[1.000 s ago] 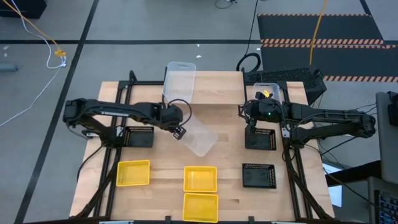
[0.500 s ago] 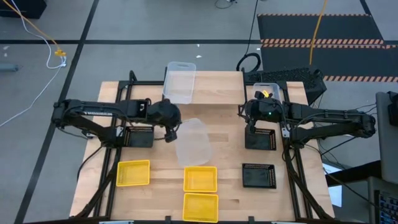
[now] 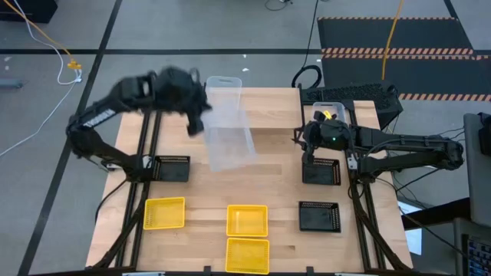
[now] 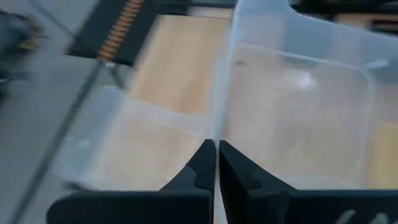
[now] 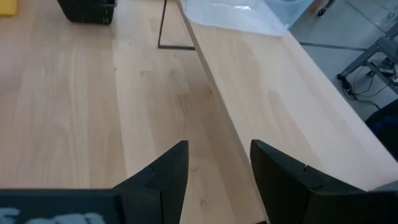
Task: Stack baskets on shelf by color
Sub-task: Stack the middle transparent bin on top of the transparent bin on the shelf
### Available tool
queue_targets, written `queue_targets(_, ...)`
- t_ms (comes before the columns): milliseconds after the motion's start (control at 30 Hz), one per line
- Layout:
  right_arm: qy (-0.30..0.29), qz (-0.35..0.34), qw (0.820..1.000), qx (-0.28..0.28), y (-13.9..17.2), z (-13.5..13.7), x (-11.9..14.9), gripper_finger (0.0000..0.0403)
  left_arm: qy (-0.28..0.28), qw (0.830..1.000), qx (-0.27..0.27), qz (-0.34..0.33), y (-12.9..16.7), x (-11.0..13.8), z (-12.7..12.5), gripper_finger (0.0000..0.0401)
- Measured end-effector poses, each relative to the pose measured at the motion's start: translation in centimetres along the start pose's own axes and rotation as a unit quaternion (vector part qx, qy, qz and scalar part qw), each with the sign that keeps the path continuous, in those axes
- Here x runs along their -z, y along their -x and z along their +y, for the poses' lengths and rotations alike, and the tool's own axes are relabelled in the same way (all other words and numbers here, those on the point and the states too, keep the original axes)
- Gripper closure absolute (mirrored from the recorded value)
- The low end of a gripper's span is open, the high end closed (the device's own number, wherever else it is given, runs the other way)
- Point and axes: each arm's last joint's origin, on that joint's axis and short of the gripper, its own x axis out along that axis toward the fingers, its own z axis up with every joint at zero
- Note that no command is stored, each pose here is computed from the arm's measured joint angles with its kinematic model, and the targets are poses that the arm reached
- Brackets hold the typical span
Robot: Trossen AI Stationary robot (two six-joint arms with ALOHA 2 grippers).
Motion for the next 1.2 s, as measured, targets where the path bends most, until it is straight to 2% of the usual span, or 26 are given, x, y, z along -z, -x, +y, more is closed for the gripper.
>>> queue_targets(133,0.006,-0.011,1.000,0.000,0.0,0.0,-0.2,0.0234,-0.042,0.997,-0.059,-0.015,1.2,-1.5,3.9,0.0396)
queue_targets(267,0.007,-0.011,1.000,0.001,0.0,0.0,-0.2,0.0234,-0.098,0.990,-0.100,-0.011,0.9,-2.4,7.8,0.0394)
queue_targets(467,0.007,-0.007,1.000,0.000,-0.1,0.0,0.0,0.0234,-0.173,0.978,-0.115,0.019,-1.1,-2.4,12.5,0.0397)
queue_targets(633,0.002,0.013,1.000,-0.002,-0.7,0.3,1.3,0.0234,-0.181,0.977,-0.102,0.041,-3.3,-1.4,15.6,0.0394)
queue_targets(867,-0.014,0.042,0.999,0.012,-1.6,0.0,3.2,0.0234,-0.175,0.981,-0.080,0.029,-3.8,-0.4,17.6,0.0393)
queue_targets(1200,-0.047,0.042,0.998,0.029,-2.0,-0.5,4.0,0.0234,-0.169,0.983,-0.061,0.030,-3.8,-0.2,17.4,0.0394)
